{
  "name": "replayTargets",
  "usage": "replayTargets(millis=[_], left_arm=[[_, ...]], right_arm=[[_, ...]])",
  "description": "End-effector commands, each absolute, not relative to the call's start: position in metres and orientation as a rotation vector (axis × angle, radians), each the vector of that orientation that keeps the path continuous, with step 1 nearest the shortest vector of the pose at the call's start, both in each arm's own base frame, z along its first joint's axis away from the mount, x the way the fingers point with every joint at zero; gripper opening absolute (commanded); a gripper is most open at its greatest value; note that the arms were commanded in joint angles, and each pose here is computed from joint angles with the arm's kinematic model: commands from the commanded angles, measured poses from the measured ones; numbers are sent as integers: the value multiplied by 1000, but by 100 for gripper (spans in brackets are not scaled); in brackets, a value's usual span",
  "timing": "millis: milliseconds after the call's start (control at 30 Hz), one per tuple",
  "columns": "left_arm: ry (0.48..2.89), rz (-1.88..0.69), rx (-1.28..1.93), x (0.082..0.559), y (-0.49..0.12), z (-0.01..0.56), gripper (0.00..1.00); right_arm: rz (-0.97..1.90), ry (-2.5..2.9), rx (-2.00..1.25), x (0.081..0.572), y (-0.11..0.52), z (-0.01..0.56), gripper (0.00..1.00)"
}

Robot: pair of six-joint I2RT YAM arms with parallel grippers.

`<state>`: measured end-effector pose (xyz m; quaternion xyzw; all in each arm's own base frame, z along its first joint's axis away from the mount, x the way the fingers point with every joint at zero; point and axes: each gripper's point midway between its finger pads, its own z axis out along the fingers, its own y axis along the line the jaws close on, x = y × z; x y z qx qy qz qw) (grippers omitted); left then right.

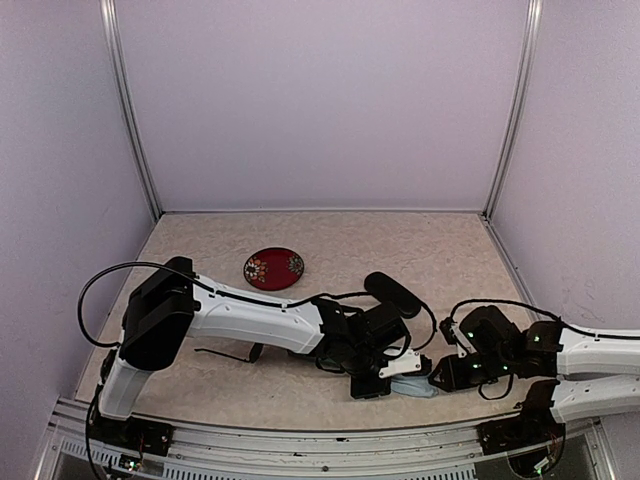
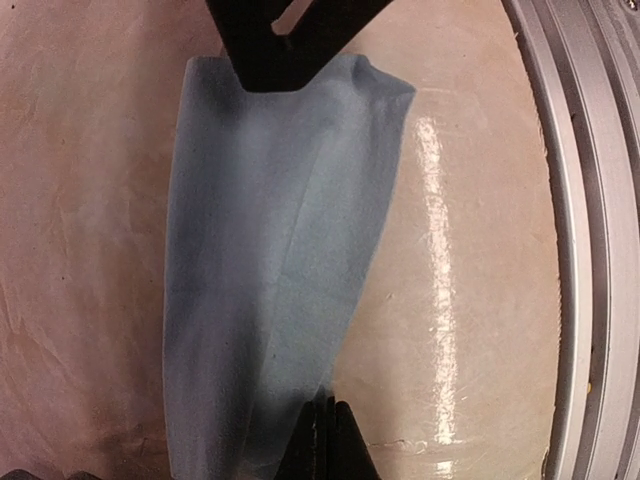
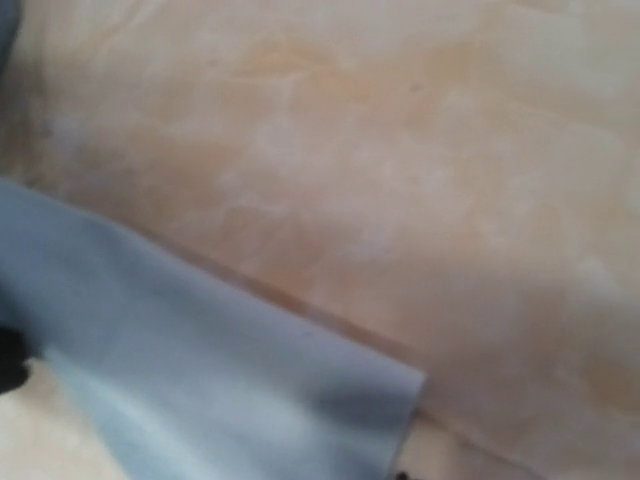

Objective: Organize the sunglasses
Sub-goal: Fold the glasses cleaning cloth at the center of the board.

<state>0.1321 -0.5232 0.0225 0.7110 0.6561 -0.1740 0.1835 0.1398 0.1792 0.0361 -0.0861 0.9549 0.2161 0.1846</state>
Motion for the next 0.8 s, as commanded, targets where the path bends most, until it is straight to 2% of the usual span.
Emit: replayTargets(millis=[0, 467, 633, 767], left_arm=[[1797, -554, 1954, 130, -533, 62, 0], [1849, -508, 1780, 157, -521, 71, 26], [1884, -489, 1754, 162, -515, 63, 30], [1903, -486, 1747, 160, -512, 56, 31]], right_arm=[[530, 2665, -192, 154, 178, 41, 32], [539, 2666, -236, 170, 183, 31, 21], [515, 2662, -233, 177, 181, 28, 10], [476, 2654, -222, 183, 176, 28, 6]])
